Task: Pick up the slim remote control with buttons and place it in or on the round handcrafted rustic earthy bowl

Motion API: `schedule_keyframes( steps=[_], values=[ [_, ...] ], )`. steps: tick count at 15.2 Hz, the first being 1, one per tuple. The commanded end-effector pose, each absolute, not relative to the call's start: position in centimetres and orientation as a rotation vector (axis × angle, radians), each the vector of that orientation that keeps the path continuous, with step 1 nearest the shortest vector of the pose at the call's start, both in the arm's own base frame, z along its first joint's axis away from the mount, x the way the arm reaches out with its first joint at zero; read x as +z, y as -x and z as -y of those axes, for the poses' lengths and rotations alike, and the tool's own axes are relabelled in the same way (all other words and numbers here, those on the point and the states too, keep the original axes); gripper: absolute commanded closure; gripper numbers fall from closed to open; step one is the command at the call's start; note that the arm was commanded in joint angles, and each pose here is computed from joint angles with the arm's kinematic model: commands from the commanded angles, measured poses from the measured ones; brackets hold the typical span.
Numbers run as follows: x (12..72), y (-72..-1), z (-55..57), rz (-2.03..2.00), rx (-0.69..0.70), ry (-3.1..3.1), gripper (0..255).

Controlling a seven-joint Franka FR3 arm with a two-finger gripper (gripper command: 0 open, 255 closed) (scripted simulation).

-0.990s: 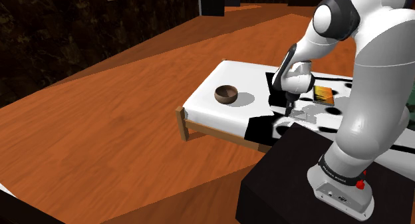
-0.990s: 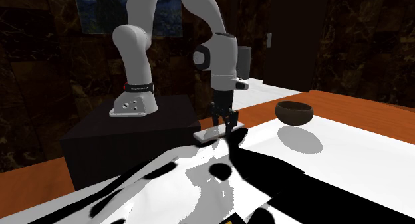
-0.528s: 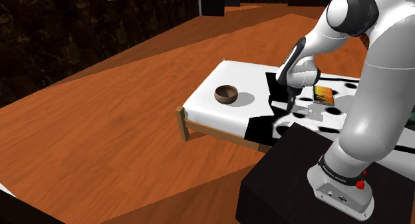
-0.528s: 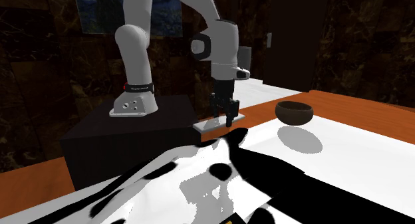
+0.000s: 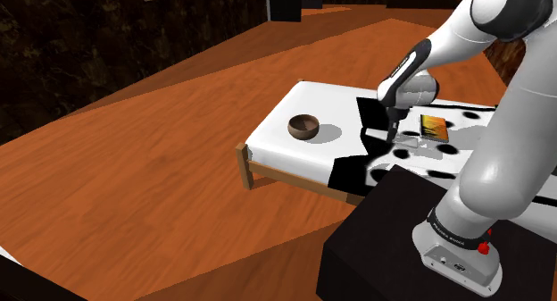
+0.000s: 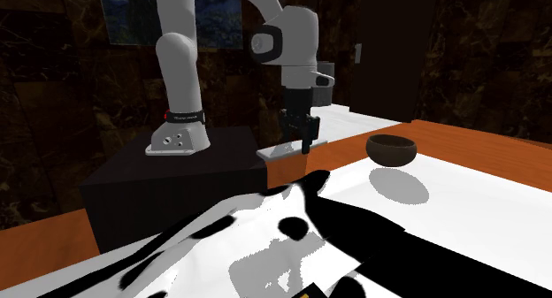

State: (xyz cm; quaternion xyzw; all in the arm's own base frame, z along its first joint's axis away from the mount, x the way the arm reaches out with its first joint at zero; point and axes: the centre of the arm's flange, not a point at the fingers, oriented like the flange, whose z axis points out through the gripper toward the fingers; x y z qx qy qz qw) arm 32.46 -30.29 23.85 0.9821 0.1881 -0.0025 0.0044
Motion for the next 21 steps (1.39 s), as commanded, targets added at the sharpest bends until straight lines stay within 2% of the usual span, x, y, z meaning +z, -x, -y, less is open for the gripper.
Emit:
schedule_keyframes(
  steps=[1,6,21],
  values=[
    [24.9,-32.4,30.3,-0.589,-0.01,-3.076,255],
    [27.2,-32.4,30.3,-0.589,-0.01,-3.076,255],
    [27.3,-51.4,24.9,-0.589,-0.01,-3.076,255]
  ],
)
